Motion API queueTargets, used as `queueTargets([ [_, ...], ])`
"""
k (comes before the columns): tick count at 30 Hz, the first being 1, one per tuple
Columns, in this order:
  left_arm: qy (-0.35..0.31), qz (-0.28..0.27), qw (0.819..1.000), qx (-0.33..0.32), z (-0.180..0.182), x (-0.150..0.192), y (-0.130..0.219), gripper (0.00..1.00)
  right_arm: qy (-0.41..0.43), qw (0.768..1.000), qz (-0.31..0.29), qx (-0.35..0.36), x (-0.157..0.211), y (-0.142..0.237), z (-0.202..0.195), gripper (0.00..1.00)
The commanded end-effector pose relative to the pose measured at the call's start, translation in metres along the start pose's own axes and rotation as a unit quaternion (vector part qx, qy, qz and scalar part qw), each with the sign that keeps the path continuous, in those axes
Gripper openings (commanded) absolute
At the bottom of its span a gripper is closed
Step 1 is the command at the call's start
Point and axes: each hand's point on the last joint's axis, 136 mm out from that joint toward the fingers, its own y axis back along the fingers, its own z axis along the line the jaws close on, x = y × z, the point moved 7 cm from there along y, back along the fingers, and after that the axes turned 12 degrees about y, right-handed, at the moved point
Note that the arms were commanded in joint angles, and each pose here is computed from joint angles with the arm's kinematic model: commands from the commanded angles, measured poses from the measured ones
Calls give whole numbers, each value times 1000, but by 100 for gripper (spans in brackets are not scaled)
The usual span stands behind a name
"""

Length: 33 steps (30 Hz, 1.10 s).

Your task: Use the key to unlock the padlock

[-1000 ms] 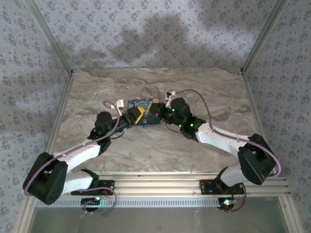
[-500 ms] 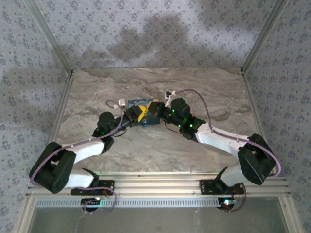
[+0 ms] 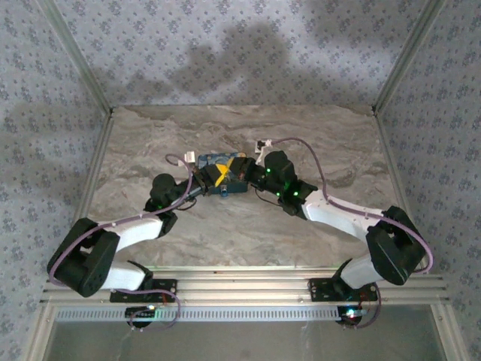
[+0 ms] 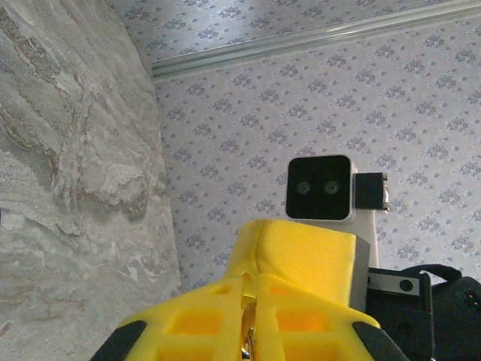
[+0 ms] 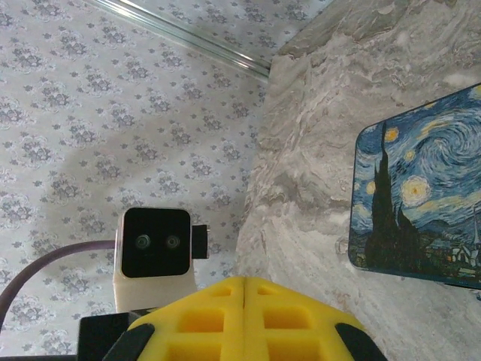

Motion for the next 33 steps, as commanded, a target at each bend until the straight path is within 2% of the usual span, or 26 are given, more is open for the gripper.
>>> queueTargets([
  [1,-31,34,999,25,-14,7,-5,0,-5,1000,7,-22,0,-2,4,0],
  [9,-64,38,997,28,-21,12,2,0,-2,999,22,-26,-1,-1,4,2],
  [11,-79,32,996,25,-23,13,7,0,-1,1000,24,-20,-2,1,3,15],
  [16,-146,9,989,-26,-24,17,24,0,20,999,21,16,-6,15,1,23],
  [21,-237,-13,968,-79,-32,23,49,0,43,998,22,46,-9,30,2,39],
  [24,-271,-26,957,-100,-31,25,64,0,53,996,28,66,-7,35,-1,42],
  [28,-285,-43,949,-123,-24,26,77,0,70,989,65,111,6,32,-11,43],
  [33,-277,-53,946,-162,-5,24,86,0,123,967,138,174,41,6,-23,44],
])
